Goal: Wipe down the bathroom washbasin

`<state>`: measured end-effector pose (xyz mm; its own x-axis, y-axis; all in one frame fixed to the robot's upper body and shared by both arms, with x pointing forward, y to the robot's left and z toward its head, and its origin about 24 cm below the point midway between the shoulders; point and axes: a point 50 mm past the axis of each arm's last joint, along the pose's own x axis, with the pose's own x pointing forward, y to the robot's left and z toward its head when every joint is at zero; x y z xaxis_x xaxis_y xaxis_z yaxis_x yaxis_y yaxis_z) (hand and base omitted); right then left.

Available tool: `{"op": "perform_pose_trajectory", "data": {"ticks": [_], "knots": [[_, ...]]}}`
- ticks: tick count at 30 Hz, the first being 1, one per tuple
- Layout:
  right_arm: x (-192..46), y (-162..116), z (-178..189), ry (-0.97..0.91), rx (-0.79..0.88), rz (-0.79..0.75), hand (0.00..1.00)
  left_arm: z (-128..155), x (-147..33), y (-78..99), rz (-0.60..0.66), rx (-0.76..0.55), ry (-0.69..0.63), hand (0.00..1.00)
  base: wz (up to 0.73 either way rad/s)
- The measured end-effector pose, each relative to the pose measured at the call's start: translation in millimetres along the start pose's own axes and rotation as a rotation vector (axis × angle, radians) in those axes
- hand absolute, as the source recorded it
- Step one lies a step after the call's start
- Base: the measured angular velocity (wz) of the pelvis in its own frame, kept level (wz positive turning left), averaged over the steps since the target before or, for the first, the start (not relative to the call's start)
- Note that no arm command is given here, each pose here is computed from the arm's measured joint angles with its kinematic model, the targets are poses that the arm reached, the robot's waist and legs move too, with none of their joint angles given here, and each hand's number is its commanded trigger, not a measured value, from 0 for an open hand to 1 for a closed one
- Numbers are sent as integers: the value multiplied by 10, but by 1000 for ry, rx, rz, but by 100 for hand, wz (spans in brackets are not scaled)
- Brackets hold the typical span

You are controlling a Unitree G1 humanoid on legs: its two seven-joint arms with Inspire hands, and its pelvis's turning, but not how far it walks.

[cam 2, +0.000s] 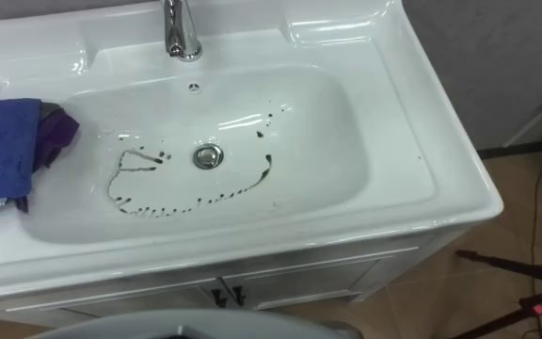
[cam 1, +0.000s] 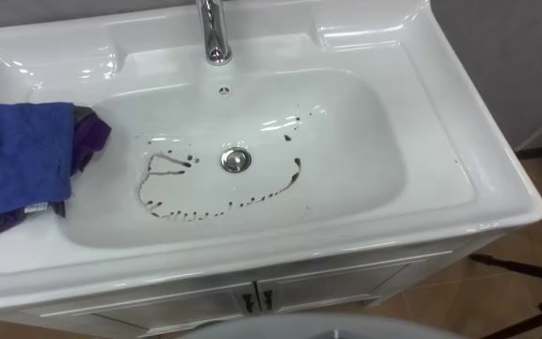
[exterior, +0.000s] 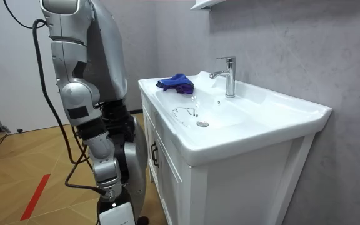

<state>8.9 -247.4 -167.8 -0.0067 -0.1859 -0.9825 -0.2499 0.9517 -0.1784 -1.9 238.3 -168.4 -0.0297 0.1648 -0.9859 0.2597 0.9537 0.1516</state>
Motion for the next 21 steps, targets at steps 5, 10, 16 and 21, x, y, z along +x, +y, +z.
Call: {"op": "perform_pose_trajectory", "data": {"ticks": [5,10,16,21], "knots": [[0,-1,3,0,-1,0,0,2,0,0,0,0,0,0,0],[0,1,3,-1,0,2,0,3,0,2,2,-1,-1,0,0],[0,5,1,0,-1,10,0,2,0,4,6,-2,-1,0,0],[0,6,-11,7,-23,11,0,-16,3,-1,13,-7,7,0,2]]}}
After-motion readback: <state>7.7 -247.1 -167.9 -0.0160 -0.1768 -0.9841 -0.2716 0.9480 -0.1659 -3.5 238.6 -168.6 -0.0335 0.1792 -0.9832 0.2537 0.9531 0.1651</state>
